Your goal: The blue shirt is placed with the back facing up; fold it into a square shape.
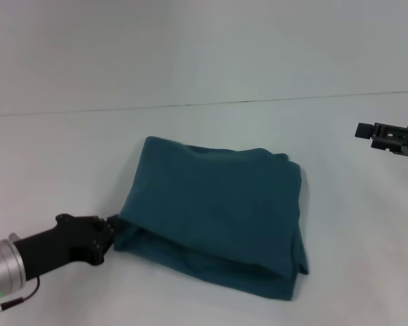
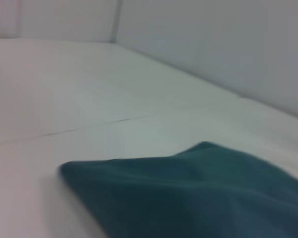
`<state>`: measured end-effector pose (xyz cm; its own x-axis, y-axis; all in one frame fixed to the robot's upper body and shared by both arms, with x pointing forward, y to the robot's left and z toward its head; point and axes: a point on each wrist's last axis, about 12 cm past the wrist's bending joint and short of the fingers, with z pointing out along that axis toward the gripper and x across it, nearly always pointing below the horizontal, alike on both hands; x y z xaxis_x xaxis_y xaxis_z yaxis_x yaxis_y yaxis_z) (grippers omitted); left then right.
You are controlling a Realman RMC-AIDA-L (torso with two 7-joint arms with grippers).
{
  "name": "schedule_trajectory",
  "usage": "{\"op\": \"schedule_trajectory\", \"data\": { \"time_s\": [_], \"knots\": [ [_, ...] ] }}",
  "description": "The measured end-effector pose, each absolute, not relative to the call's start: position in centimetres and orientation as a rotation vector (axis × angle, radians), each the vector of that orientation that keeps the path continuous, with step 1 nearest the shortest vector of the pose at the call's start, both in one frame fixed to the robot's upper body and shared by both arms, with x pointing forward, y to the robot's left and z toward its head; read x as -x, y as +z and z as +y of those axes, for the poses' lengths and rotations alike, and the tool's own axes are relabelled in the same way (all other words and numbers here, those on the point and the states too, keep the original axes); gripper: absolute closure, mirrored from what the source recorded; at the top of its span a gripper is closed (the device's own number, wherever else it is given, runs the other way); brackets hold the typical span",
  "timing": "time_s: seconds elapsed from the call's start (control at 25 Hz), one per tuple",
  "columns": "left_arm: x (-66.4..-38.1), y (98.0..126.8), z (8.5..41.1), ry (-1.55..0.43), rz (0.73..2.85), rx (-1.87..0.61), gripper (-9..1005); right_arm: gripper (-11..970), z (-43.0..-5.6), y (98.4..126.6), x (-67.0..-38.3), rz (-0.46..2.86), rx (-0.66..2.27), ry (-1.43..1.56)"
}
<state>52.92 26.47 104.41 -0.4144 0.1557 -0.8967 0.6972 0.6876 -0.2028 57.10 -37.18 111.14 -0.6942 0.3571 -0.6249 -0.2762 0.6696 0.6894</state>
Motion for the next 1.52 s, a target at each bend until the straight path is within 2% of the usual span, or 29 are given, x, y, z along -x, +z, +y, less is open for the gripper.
{"op": "schedule_trajectory", "data": {
  "time_s": [0.2,0.68,1.2,1.44,1.52],
  "knots": [
    [-51.2,104.5,27.0,-0.799,1.905,-0.695,970,163,-37.1,111.2,-57.1,2.099,-0.051,1.028],
    [-48.3,103.5,27.7,-0.878,1.902,-0.730,956,164,-37.0,111.1,-57.1,2.097,-0.036,1.024],
    [-47.5,103.7,28.2,-0.915,1.899,-0.784,940,163,-36.9,111.1,-57.1,2.096,-0.022,1.025],
    [-47.7,104.4,30.8,-0.822,1.917,-0.707,933,163,-36.9,111.1,-57.0,2.092,0.012,1.014],
    [-47.7,105.0,32.1,-0.789,1.903,-0.662,863,164,-36.8,111.1,-56.8,2.090,0.034,1.017]
  ]
}}
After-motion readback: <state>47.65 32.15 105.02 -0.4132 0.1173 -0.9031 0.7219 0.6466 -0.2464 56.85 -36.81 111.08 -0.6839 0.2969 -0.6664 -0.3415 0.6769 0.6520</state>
